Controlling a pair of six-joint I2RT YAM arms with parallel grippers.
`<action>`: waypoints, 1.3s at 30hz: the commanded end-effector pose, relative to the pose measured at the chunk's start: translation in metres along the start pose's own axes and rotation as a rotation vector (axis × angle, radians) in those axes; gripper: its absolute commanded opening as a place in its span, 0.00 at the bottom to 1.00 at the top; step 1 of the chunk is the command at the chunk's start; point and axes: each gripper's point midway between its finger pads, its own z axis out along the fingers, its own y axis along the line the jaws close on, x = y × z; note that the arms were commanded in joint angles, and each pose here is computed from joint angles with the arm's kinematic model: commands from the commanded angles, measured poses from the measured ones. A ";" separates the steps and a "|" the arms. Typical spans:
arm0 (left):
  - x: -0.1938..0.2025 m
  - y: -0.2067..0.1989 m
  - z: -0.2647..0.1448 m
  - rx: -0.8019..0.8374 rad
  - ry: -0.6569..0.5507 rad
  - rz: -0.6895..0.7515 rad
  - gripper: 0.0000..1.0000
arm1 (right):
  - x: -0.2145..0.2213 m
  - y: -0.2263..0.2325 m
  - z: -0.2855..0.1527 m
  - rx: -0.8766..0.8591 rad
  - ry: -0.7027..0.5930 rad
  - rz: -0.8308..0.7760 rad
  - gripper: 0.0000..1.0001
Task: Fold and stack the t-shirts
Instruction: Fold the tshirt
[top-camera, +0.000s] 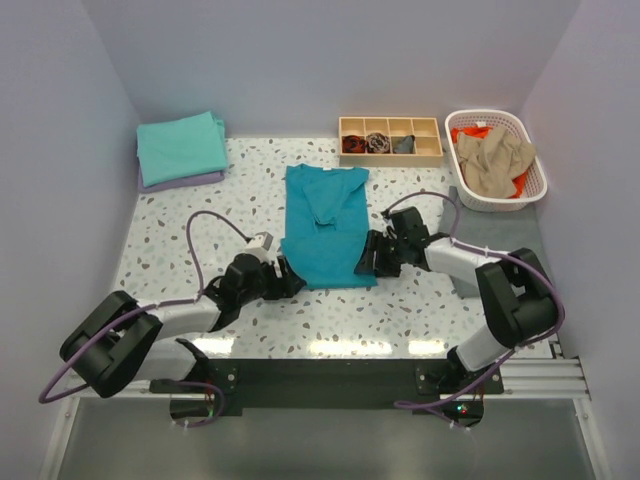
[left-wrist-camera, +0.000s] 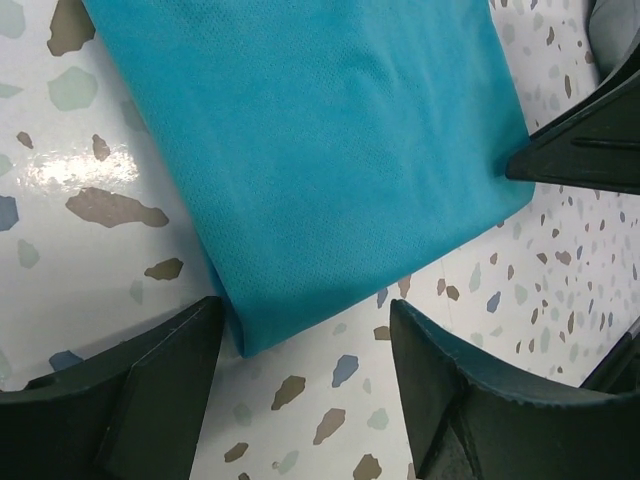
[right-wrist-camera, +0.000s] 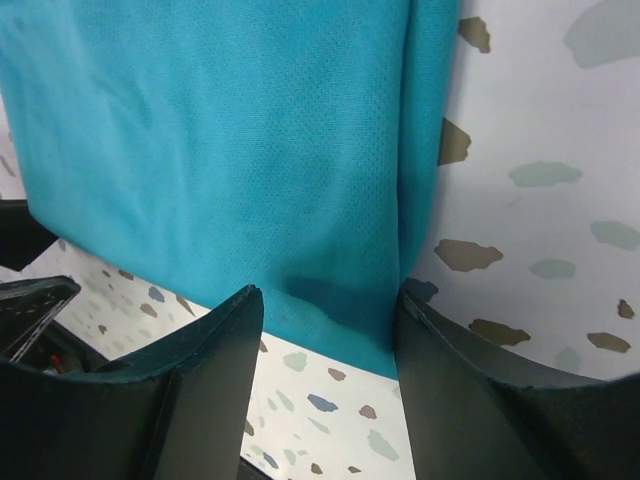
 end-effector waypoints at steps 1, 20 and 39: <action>0.022 0.012 0.001 -0.018 0.061 -0.037 0.71 | 0.019 -0.009 0.011 0.006 0.061 0.049 0.56; 0.030 0.016 -0.008 -0.063 0.100 0.049 0.00 | 0.035 -0.011 -0.005 -0.007 0.069 0.034 0.06; 0.092 -0.031 -0.066 -0.012 0.212 0.068 0.00 | 0.110 -0.013 -0.083 -0.101 0.025 0.015 0.09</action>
